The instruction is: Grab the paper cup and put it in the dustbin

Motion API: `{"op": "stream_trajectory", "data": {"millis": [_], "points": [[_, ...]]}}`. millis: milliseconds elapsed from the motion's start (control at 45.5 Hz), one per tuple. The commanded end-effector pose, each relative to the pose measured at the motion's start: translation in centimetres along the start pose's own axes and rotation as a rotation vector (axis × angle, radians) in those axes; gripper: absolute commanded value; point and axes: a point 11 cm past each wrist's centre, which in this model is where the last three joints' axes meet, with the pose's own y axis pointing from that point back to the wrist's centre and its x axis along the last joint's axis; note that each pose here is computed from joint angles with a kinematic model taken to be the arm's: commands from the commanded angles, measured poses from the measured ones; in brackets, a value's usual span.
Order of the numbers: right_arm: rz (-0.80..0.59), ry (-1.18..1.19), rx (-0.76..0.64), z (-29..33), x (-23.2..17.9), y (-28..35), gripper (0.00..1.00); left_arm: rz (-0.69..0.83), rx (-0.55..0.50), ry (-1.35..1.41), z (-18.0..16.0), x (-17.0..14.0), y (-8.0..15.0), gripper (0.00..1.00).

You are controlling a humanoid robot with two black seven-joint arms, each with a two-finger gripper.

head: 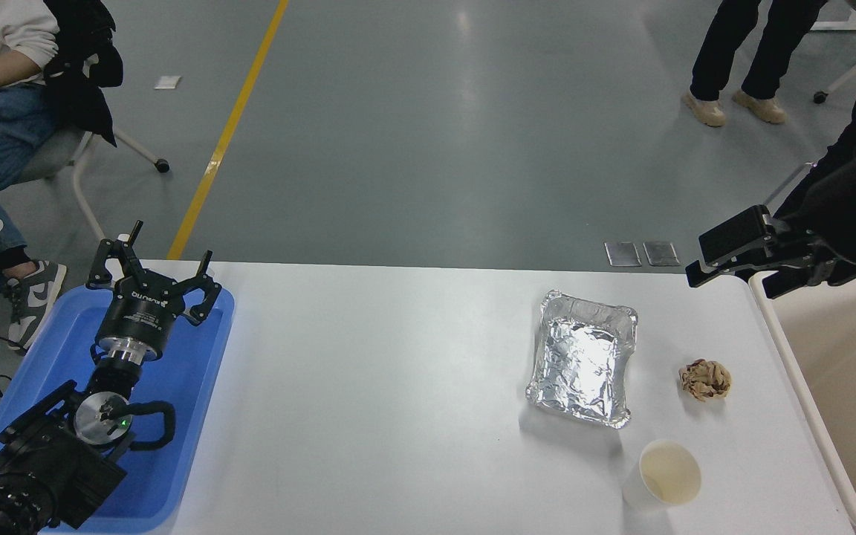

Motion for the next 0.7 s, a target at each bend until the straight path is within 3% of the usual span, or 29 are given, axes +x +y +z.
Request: {"op": "stream_trajectory", "data": {"millis": [0,505,681], "points": [[-0.055,0.036,-0.020,-1.3,-1.2,0.3,1.00,0.000,0.000,0.000,0.0,0.0,0.0,1.00],[-0.207,0.039,-0.095,1.8,-3.6,-3.7,1.00,0.000,0.000,0.000,0.0,0.0,0.0,1.00],[-0.202,0.023,-0.097,4.4,-5.0,-7.0,1.00,0.000,0.000,0.000,0.0,0.0,0.0,1.00]]}}
